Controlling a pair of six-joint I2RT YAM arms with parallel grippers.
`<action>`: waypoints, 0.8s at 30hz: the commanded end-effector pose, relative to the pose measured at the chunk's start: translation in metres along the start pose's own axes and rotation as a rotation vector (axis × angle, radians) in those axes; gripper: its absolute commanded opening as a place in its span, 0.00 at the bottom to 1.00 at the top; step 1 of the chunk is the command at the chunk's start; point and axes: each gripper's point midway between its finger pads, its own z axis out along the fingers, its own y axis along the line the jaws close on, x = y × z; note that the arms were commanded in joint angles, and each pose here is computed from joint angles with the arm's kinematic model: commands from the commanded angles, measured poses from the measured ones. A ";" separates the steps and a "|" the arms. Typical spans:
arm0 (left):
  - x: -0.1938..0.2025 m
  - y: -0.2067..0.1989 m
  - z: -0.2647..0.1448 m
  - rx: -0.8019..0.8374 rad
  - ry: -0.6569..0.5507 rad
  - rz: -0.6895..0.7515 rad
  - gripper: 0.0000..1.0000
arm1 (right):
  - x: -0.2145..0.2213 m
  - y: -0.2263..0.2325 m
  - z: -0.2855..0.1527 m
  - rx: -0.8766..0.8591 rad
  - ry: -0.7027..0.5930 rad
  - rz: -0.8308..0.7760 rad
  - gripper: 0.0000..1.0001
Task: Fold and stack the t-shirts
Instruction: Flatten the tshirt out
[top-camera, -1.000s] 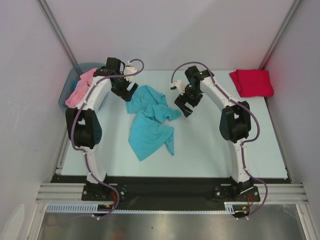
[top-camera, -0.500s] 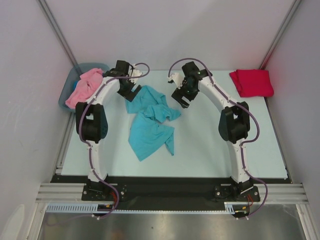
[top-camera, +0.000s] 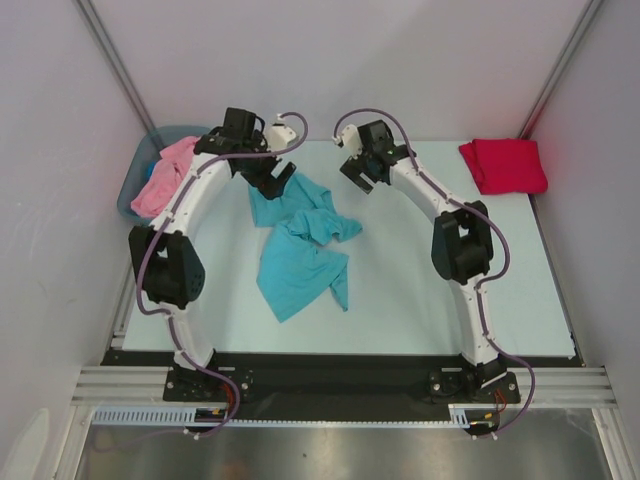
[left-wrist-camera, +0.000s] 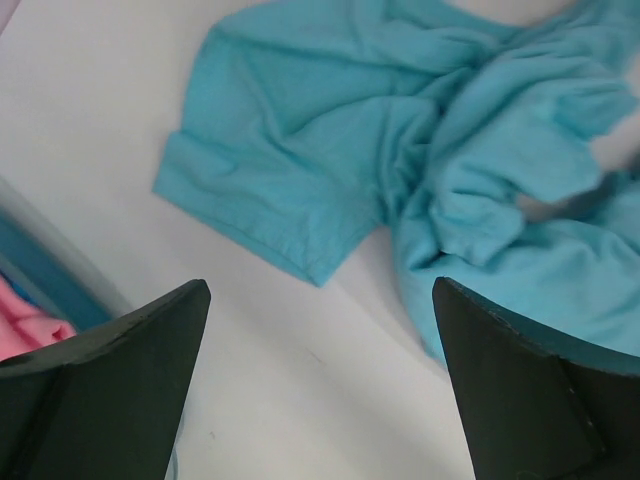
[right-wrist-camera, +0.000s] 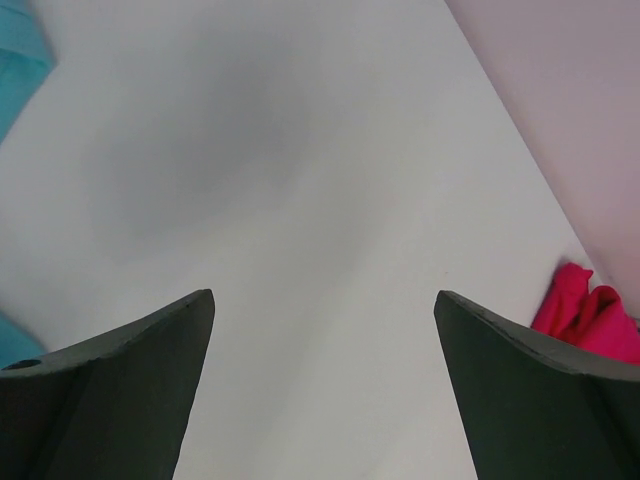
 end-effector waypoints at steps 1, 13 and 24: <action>-0.015 -0.057 -0.040 0.268 -0.092 0.093 1.00 | -0.005 -0.013 0.013 0.112 -0.008 0.018 1.00; 0.062 -0.131 -0.018 0.644 0.130 -0.016 1.00 | 0.023 -0.067 0.008 0.259 0.051 0.045 1.00; 0.115 -0.175 0.001 0.776 0.297 0.146 1.00 | 0.043 -0.110 -0.007 0.328 0.086 0.050 1.00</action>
